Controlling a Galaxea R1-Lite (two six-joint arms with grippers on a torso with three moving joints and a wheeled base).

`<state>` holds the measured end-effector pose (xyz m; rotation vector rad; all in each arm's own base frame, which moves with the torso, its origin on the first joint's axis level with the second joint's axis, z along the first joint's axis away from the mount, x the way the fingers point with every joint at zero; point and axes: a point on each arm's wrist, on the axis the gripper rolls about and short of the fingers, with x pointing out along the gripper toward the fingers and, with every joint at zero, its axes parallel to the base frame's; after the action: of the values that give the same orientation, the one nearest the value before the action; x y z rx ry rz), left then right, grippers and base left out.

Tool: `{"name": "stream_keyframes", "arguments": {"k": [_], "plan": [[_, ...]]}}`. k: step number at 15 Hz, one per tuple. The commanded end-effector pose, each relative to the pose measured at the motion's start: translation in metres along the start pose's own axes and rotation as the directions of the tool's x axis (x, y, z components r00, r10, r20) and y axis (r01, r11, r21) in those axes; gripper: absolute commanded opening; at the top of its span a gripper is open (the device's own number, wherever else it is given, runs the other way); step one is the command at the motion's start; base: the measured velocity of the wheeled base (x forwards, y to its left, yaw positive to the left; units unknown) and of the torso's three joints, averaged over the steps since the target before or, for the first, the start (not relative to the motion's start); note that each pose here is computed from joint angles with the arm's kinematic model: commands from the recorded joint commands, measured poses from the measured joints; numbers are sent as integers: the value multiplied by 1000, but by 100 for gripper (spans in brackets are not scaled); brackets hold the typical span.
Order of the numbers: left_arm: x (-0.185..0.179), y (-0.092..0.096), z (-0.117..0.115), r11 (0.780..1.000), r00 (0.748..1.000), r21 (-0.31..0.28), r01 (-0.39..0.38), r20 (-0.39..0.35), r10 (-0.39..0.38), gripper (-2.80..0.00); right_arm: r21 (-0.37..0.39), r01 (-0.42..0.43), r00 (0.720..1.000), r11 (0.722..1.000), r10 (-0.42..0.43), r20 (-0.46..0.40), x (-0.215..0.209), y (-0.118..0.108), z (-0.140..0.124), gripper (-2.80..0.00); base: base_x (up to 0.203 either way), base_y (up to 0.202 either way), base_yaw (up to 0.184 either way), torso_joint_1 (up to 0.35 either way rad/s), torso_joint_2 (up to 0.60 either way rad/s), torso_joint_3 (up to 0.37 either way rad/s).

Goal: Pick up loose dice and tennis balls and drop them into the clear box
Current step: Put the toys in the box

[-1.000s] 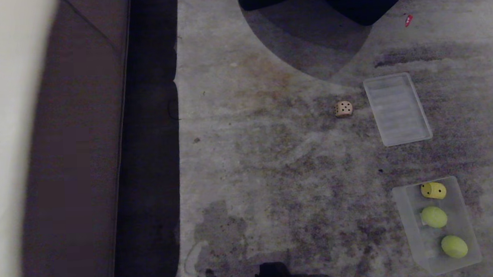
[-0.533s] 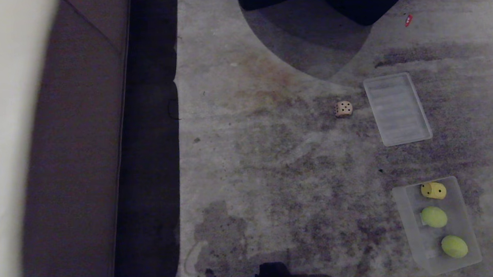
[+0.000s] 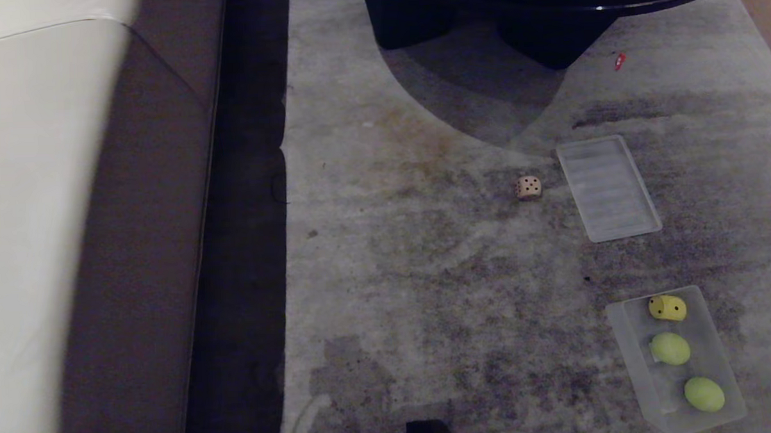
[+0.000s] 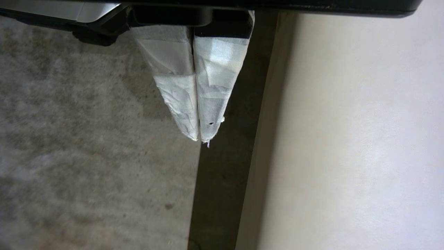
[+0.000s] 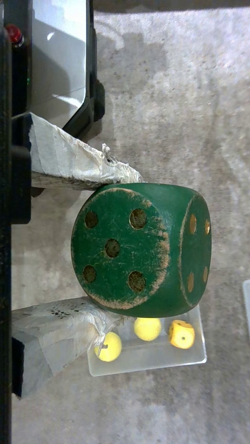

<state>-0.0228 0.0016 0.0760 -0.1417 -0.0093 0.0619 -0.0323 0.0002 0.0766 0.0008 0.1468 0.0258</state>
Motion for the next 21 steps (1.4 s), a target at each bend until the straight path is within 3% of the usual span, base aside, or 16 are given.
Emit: {"name": "stream_keyframes", "arguments": {"k": [1,21], "plan": [[0,0,0,1000,1000,-1,-2,0,2,-280,0,0,1000,1000,0,-4,0,0,0,-280,0,0,0,2,0,202],[0,0,0,1000,1000,-3,0,1,0,-280,0,0,1000,1000,0,-4,0,0,0,-280,0,0,0,3,3,203]]}}
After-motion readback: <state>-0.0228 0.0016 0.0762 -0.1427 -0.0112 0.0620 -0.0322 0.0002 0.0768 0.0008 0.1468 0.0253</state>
